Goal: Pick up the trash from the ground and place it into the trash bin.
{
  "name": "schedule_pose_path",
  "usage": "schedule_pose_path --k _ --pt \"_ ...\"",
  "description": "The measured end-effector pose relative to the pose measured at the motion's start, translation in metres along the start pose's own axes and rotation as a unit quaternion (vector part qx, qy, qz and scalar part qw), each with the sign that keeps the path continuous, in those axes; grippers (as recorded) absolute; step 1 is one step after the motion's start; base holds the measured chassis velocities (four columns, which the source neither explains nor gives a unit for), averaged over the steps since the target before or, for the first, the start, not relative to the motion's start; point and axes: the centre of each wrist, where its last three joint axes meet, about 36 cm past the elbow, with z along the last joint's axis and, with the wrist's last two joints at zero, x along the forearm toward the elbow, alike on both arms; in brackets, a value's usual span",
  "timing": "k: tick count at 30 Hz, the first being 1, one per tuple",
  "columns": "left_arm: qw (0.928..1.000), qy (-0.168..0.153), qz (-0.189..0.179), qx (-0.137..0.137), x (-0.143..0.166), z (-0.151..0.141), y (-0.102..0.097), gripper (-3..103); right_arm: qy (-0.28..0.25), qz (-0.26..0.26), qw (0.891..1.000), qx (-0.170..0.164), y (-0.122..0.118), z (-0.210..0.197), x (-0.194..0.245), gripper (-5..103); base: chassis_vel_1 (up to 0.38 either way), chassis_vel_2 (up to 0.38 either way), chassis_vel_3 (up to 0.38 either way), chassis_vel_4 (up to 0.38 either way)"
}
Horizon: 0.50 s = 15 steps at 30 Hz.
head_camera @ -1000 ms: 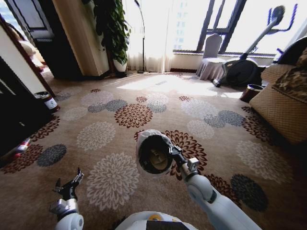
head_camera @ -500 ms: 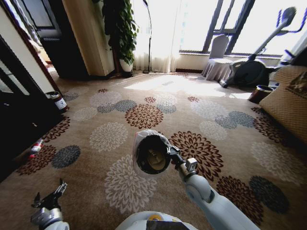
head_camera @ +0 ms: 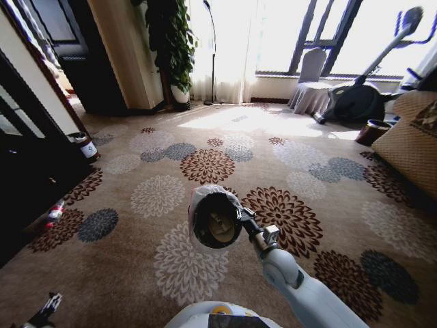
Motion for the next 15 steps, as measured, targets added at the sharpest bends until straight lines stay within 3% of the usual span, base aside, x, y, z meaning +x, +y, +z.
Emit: schedule_pose_path --k 4,15 --pt "0.9998 0.017 -0.001 0.012 -0.001 0.003 -0.002 100 0.001 0.000 1.000 0.001 -0.001 0.001 0.001 0 0.253 0.260 -0.244 -0.230" --pt "0.9990 0.041 -0.020 -0.001 -0.011 0.024 0.014 100 -0.003 0.009 1.000 -0.002 -0.005 0.002 -0.002 0 0.275 0.261 -0.273 -0.276"
